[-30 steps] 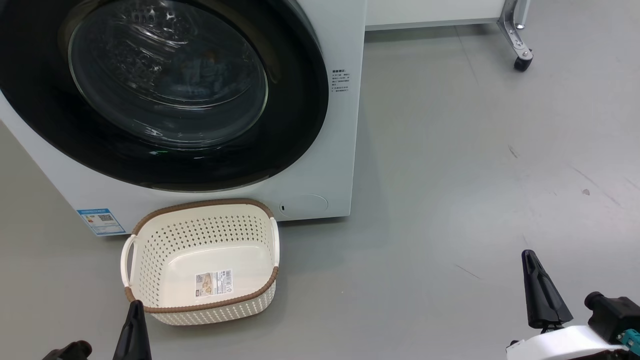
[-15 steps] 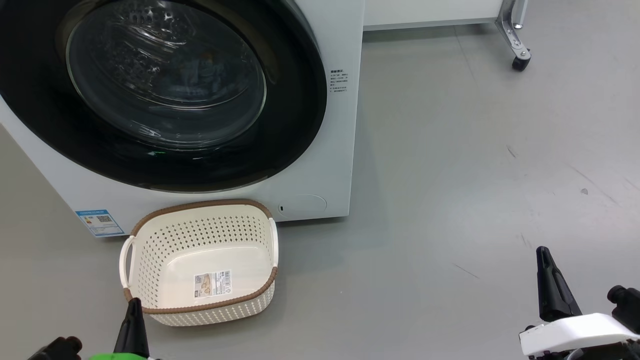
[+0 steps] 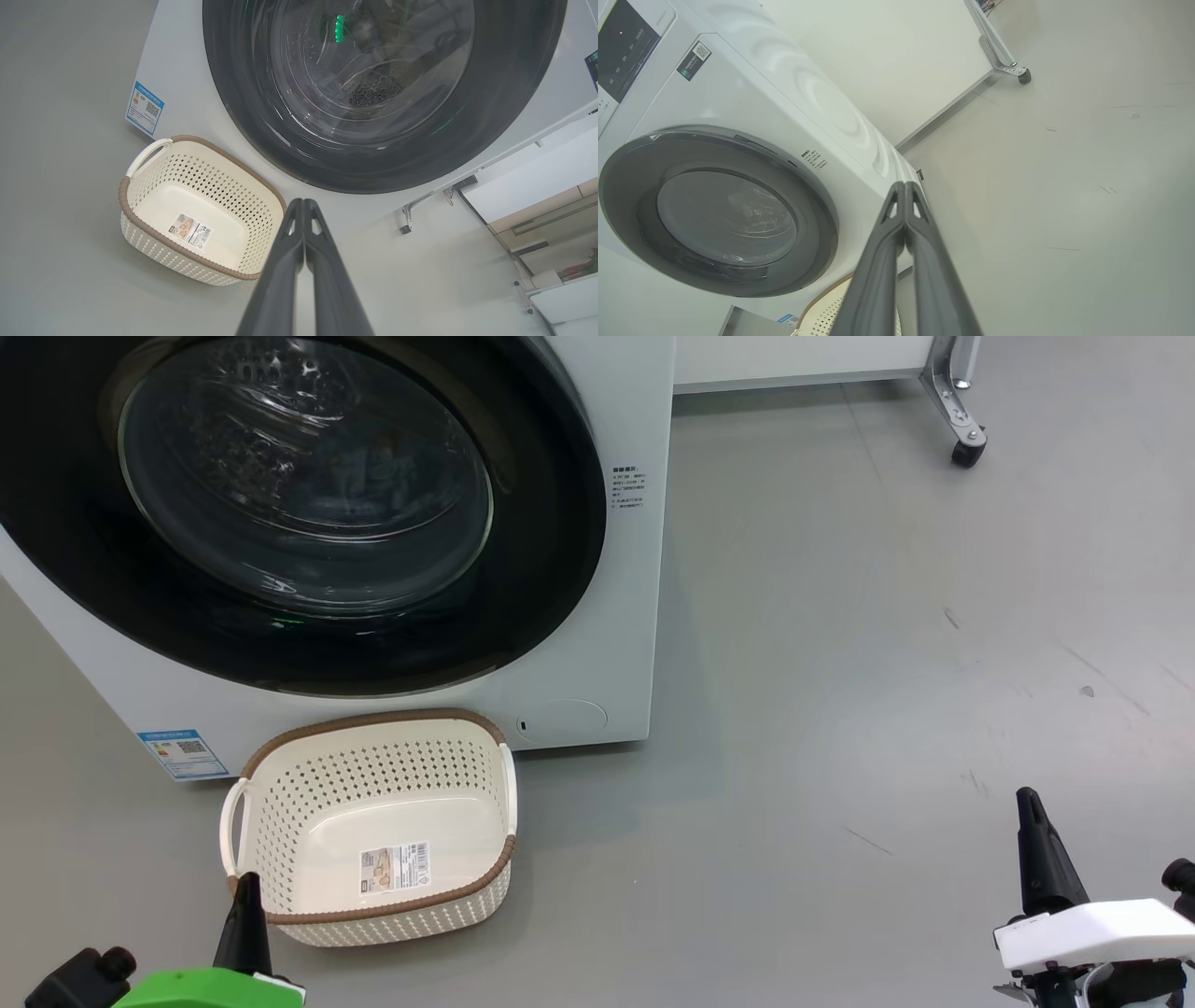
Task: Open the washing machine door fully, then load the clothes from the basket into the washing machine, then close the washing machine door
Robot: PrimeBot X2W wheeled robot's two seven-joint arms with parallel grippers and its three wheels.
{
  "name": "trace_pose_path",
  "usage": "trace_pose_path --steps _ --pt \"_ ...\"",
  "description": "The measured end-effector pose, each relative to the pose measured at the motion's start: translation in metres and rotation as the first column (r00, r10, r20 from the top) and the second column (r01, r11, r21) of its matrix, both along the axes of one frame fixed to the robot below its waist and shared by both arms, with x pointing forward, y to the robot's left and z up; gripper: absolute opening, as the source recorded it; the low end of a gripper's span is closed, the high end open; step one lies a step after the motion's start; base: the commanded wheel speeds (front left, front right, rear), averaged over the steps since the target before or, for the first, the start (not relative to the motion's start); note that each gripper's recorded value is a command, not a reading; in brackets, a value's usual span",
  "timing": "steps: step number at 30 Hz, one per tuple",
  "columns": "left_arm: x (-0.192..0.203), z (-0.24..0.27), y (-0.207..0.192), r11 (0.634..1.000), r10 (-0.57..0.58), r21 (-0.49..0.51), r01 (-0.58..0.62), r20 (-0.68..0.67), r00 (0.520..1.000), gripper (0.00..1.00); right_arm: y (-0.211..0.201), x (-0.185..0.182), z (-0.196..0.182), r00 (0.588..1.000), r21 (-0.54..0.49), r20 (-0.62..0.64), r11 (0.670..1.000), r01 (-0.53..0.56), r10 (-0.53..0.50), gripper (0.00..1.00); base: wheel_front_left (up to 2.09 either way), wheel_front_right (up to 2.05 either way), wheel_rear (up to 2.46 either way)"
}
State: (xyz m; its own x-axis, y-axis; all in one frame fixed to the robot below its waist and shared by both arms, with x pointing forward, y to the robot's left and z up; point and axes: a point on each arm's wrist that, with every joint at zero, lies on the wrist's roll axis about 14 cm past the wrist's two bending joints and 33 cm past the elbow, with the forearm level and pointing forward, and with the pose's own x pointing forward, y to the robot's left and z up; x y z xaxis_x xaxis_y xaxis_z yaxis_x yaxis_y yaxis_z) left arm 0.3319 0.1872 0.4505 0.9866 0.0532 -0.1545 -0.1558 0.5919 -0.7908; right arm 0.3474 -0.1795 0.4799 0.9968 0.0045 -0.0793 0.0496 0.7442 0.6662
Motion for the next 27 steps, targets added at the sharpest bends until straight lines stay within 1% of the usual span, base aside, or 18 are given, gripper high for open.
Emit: trace_pose_path --steps 6,13,19,27 --pt "0.004 0.000 0.001 0.997 0.007 -0.073 -0.007 -0.004 1.000 0.00 -0.003 0.001 -0.004 1.000 0.087 -0.021 0.996 0.014 -0.012 0.00 0.00 0.00 0.00" --pt "0.008 0.001 0.002 0.988 0.016 -0.151 -0.016 -0.004 1.000 0.00 -0.007 0.004 -0.006 0.999 0.190 -0.039 0.981 0.032 -0.025 0.00 0.00 0.00 0.00" --pt "0.014 0.005 0.002 0.976 0.018 -0.217 -0.017 0.005 1.000 0.00 -0.010 0.008 -0.005 0.998 0.277 -0.042 0.960 0.046 -0.036 0.00 0.00 0.00 0.00" --pt "0.019 0.007 0.002 0.951 0.020 -0.309 -0.017 0.009 1.000 0.00 -0.013 0.011 -0.007 0.997 0.389 -0.055 0.919 0.066 -0.048 0.00 0.00 0.00 0.00"
